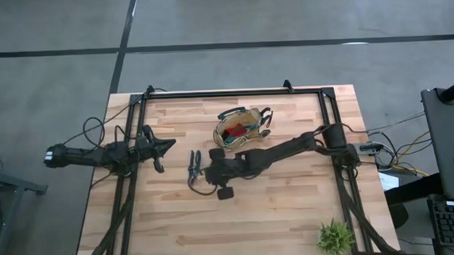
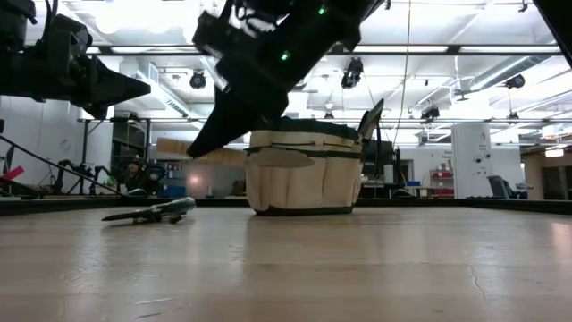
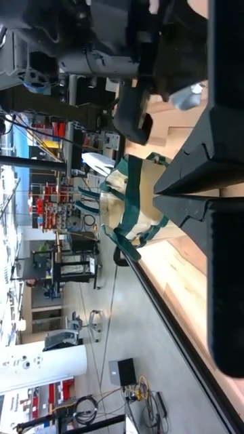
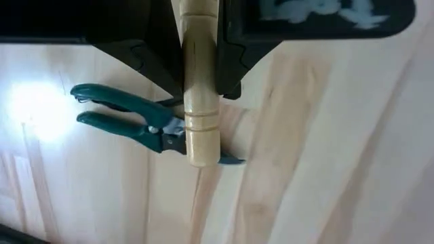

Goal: Pick & Place Garden tools in Gardening bag
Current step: Put the trowel into the gardening bag

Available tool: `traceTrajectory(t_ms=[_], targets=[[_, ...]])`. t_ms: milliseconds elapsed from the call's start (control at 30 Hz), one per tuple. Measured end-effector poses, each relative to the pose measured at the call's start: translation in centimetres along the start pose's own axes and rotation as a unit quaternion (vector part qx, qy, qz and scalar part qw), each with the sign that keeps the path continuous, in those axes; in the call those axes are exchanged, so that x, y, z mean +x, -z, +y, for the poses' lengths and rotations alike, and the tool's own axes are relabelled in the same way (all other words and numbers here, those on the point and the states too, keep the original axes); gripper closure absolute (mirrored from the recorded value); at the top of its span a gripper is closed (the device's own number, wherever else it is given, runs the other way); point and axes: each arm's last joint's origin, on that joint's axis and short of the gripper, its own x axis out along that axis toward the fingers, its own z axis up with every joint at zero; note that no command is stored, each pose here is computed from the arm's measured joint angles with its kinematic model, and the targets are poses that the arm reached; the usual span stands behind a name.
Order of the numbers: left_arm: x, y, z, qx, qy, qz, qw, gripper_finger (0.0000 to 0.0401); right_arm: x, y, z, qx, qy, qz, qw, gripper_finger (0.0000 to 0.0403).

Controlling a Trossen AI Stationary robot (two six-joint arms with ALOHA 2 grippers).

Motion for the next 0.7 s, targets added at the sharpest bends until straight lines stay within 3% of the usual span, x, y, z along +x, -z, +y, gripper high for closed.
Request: traceTrajectory(t_ms=[367,633,700], targets=[[0.0,0.0,0.0,0.001,0.000,0.002,1.000,0.0385,-3.4,0.9,0.0,0.003,-0.004,-0.080,0.997,0.0351],[0.0,0.0,0.0,0.001,0.000,0.003,1.000,0.0384,-6.2,4.8,1.0,0.024,-0.024,-0.111,0.993,0.0351],[0.0,0.0,0.0,0.001,0.000,0.002,1.000,0.0385,-7.2,5.2,1.1,0.043,-0.025,-0.146,0.988,0.0351]])
